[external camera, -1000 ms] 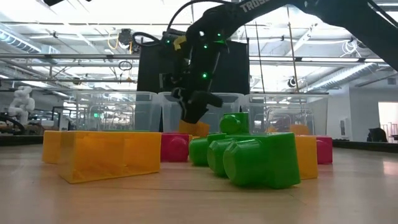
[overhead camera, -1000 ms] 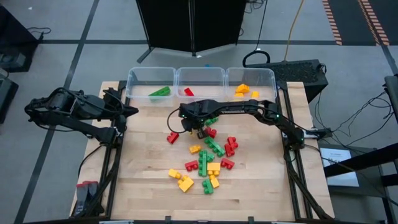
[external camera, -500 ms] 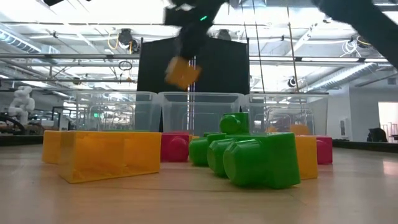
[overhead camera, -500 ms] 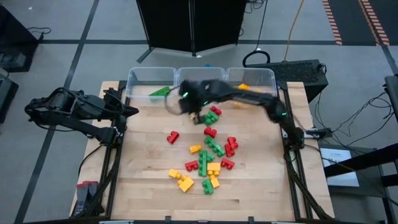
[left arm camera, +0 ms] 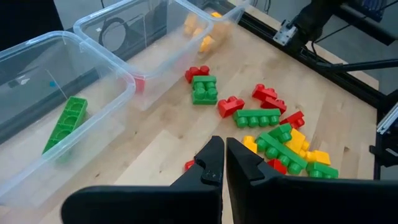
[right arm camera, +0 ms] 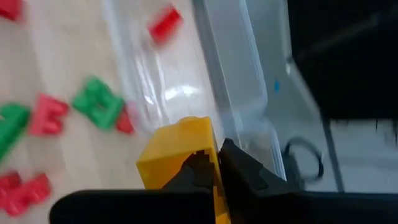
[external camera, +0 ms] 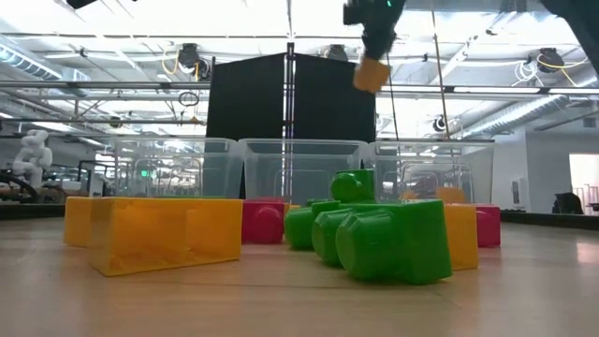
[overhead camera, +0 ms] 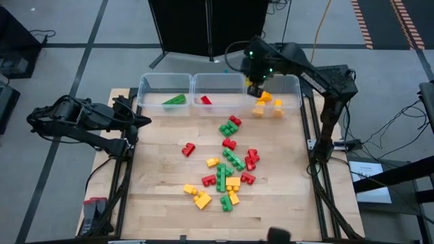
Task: Sort blocks
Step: Put the yellow game piece with 2 studs into the right transparent bin, then put the green game piece with 4 studs into the left transparent bin
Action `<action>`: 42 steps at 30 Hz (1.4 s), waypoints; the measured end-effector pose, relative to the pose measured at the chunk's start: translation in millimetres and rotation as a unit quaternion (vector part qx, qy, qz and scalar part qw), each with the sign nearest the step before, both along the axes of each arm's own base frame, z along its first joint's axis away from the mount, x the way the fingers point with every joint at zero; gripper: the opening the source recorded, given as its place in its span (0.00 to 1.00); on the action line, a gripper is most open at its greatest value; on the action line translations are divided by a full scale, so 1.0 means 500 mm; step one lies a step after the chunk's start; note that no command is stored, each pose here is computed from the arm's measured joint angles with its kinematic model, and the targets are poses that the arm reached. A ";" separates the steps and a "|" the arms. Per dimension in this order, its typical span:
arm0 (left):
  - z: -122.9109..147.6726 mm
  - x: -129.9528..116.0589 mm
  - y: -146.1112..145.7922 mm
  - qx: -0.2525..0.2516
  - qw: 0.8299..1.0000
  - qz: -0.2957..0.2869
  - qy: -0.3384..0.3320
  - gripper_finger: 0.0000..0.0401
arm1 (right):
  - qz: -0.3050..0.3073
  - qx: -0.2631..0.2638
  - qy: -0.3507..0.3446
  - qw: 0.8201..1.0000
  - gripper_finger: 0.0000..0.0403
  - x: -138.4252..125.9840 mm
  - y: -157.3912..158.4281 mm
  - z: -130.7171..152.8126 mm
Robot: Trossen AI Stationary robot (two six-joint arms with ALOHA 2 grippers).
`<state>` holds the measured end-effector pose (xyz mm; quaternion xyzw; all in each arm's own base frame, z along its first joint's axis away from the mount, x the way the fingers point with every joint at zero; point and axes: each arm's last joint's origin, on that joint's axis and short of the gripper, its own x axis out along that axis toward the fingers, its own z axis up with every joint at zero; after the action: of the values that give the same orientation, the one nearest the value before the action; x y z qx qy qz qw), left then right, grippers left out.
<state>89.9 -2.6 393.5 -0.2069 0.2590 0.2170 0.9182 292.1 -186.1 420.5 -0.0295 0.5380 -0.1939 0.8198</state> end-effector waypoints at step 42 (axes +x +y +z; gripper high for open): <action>0.000 0.000 0.000 0.000 1.000 0.001 0.001 0.00 | 0.029 0.177 -0.116 0.977 0.43 -0.061 -0.059 -0.066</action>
<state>89.7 -2.6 393.3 -0.2071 0.2598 0.2179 0.9177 261.5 -215.4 387.4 0.1228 0.4643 -0.0744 0.8740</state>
